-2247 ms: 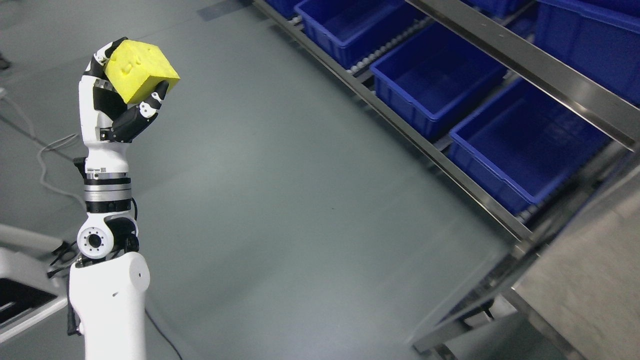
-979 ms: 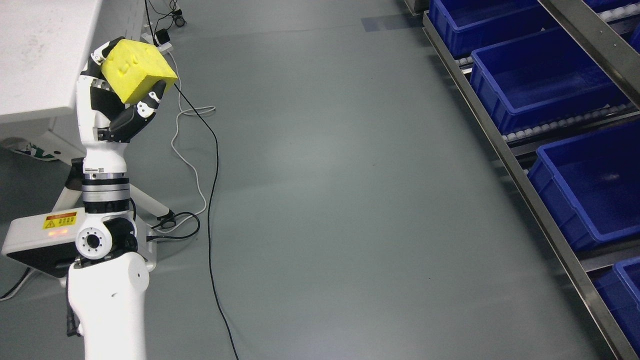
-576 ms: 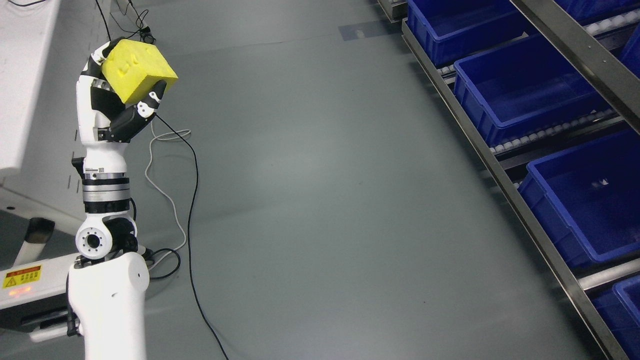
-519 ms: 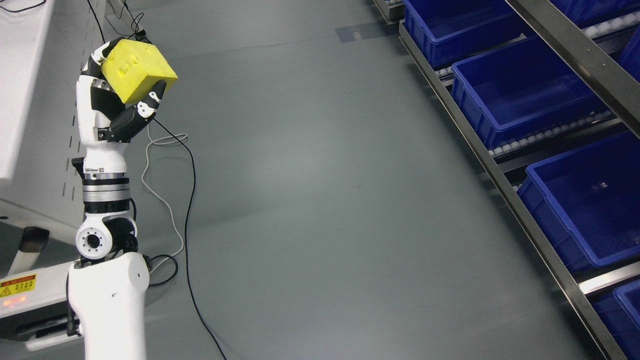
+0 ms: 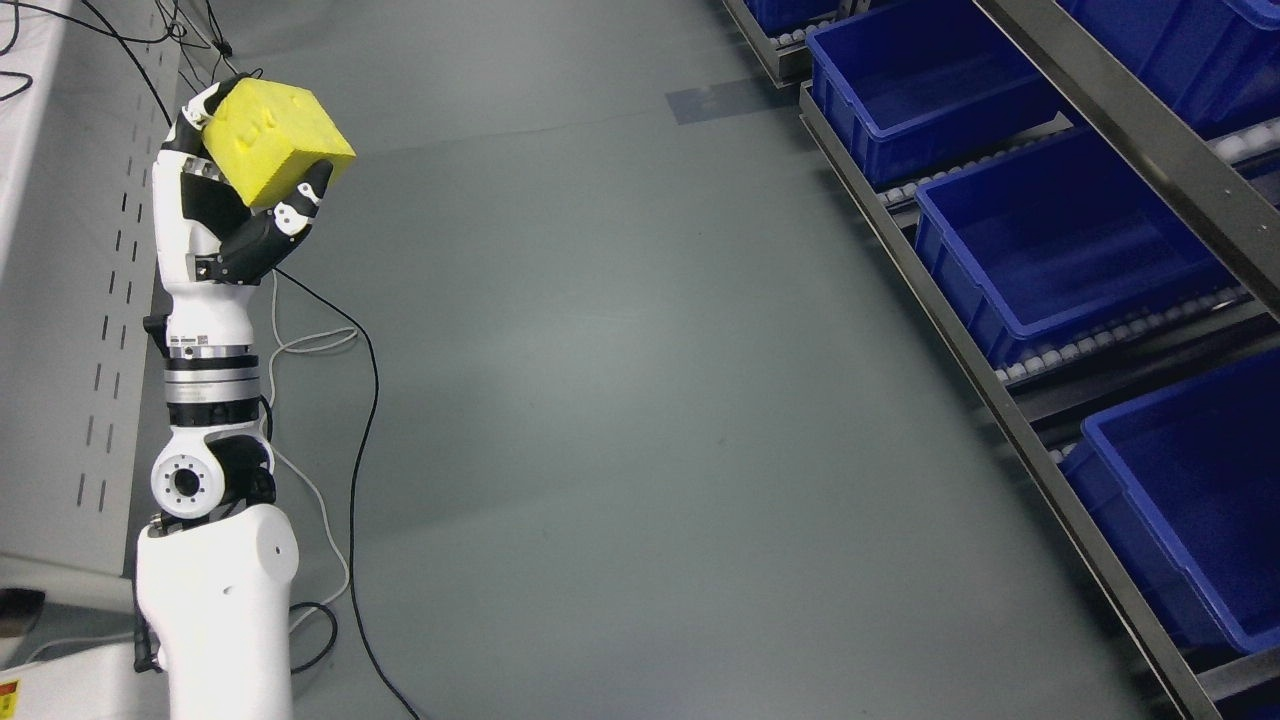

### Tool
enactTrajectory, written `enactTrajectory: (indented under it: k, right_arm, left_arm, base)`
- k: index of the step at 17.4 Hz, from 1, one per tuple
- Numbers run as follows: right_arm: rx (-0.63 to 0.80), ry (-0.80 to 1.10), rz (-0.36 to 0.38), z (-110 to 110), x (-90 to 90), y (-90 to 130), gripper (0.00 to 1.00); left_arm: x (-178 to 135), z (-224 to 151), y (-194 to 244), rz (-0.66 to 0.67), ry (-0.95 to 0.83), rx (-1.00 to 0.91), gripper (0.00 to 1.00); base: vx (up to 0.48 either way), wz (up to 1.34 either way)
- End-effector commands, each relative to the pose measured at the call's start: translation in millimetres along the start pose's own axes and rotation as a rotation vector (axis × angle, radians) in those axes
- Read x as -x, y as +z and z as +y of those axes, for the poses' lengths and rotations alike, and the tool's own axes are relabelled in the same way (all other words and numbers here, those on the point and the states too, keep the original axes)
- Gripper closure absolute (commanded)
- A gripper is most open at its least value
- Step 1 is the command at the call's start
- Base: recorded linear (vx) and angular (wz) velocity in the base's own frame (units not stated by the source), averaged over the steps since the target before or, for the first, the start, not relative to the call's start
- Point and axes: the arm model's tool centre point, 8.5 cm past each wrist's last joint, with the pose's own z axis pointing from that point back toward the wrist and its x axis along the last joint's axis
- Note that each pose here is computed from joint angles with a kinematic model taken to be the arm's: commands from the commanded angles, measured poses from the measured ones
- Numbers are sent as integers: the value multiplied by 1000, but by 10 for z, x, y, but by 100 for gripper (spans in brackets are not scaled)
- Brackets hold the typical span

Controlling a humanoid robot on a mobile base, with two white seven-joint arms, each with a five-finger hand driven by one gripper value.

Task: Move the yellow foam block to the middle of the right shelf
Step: 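Hold the cube raised in the left hand while turning toward the shelves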

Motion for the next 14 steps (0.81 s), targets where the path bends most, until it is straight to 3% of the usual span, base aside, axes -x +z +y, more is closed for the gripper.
enactTrajectory:
  k: [1,14]
  right_arm:
    - [17,2,-22,-111,-90,-6,0]
    - [17,1,-22,-111,-90,-6,0]
  left_arm:
    - [-16,49,-7,1,-15,7,52]
    - [-20,42,-10,0,-15,10,52]
  base:
    - [322,-10]
    - [315,-89]
